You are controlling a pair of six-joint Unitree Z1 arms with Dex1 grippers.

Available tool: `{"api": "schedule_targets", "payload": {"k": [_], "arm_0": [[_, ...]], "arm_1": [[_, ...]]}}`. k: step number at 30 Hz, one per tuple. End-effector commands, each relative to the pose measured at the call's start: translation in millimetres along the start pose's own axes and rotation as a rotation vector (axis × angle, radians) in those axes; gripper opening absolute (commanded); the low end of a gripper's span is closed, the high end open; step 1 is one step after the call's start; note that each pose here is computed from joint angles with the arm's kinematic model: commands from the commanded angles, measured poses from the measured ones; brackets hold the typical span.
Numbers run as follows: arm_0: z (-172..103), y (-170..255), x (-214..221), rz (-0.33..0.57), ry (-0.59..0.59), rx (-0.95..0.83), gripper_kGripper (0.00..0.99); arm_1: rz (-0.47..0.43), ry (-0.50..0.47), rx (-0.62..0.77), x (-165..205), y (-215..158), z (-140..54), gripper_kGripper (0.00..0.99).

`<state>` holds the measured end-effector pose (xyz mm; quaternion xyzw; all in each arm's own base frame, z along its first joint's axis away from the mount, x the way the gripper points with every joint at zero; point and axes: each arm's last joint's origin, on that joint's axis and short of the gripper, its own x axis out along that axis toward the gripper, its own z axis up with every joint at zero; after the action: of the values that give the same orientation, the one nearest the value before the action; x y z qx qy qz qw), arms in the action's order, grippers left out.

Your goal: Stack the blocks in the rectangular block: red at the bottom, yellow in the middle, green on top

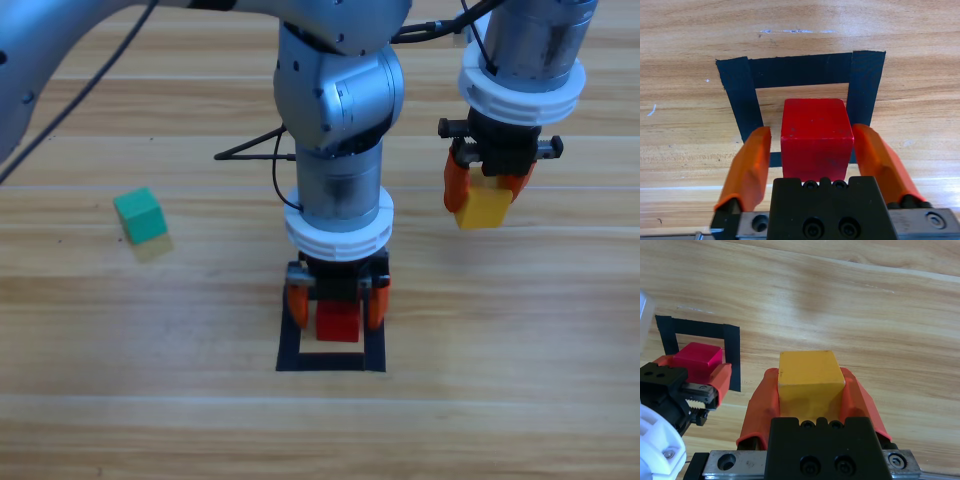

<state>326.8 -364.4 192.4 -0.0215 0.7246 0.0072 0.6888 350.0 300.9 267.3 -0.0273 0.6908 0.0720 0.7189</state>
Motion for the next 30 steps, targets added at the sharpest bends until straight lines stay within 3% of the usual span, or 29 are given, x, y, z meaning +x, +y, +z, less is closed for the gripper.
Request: {"api": "schedule_targets", "payload": {"k": [1, 10, 20, 30], "arm_0": [[-7.0, -12.5, 22.7, 0.042, 0.017, 0.023, 0.990], [-7.2, -11.4, 11.8, 0.027, -0.003, 0.030, 0.990], [-14.4, 0.6, -62.5, -0.073, -0.080, 0.056, 0.990], [-14.5, 26.2, -67.2, -0.039, -0.052, 0.032, 0.990]], "arm_1": [[-0.054, 0.075, 0.004, 34.3, -3.8, 8.3, 0.000], [-0.050, 0.068, 0.005, 30.7, -4.1, 7.6, 0.000], [-0.049, 0.031, 0.032, 10.4, -8.8, 0.7, 0.000], [-0.031, -0.001, 0.036, -6.7, 12.6, -19.2, 0.000]]}}
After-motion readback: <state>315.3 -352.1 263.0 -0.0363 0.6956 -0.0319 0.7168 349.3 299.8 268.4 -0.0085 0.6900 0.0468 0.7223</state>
